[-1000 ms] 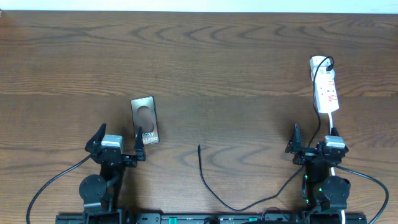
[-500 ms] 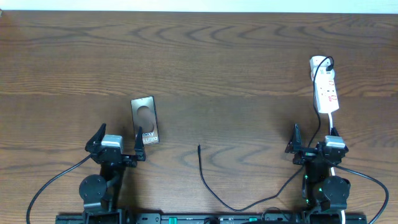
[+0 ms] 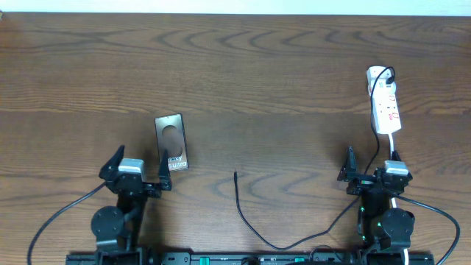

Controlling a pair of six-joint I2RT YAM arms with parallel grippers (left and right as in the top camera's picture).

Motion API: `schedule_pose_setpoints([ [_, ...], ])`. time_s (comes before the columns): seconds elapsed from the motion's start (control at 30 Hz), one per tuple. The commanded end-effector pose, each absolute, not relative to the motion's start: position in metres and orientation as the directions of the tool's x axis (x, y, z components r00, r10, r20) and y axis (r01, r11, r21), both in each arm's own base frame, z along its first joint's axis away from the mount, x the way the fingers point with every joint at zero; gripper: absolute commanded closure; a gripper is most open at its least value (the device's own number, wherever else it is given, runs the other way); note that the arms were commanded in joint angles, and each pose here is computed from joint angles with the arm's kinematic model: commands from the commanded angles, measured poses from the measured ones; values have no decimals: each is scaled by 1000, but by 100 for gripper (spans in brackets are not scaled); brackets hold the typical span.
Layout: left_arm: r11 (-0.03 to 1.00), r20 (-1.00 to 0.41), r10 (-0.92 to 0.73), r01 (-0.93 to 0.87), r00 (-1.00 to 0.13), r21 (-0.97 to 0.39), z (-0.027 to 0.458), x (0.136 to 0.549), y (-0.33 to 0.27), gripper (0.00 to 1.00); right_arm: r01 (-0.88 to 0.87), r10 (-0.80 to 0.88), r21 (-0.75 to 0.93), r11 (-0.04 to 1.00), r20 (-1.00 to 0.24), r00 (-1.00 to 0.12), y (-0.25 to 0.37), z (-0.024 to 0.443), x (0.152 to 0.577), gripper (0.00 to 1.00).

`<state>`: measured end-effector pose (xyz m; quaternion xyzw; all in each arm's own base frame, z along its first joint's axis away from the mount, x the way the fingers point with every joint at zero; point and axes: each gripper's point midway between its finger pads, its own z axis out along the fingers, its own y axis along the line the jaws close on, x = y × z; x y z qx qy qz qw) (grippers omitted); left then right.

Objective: Plug charger to phone and switch on socket

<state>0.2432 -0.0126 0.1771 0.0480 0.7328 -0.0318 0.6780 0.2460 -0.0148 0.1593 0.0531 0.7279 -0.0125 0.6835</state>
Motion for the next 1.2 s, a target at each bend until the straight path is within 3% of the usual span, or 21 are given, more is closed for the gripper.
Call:
schedule_pose_setpoints([
  [0.0, 993, -999, 23, 119, -28, 20, 225, 242, -13, 3, 82, 72, 67, 994, -996, -59, -12, 159, 246, 1],
  [0.23, 993, -985, -20, 115, -174, -41, 274, 265, -11, 3, 83, 72, 67, 994, -996, -59, -12, 159, 246, 1],
  [0.57, 987, -826, -76, 78, -559, -144, 313, 314, -8, 3, 82, 72, 67, 994, -996, -59, -12, 159, 246, 1],
  [0.83, 984, -527, -98, -1, -844, -180, 295, 322, -4, 3, 82, 72, 67, 994, -996, -59, -12, 159, 246, 1],
  [1.07, 977, -319, -108, -41, -941, -208, 249, 323, -6, 3, 82, 72, 67, 994, -996, -59, -12, 159, 246, 1],
  [1.1, 975, -296, -109, -44, -949, -218, 243, 324, -8, 6, 83, 72, 67, 994, -996, -60, -12, 159, 246, 1],
  [1.17, 974, -260, -110, -52, -959, -220, 234, 326, -8, 72, 82, 72, 67, 994, -996, -59, -12, 159, 246, 1],
])
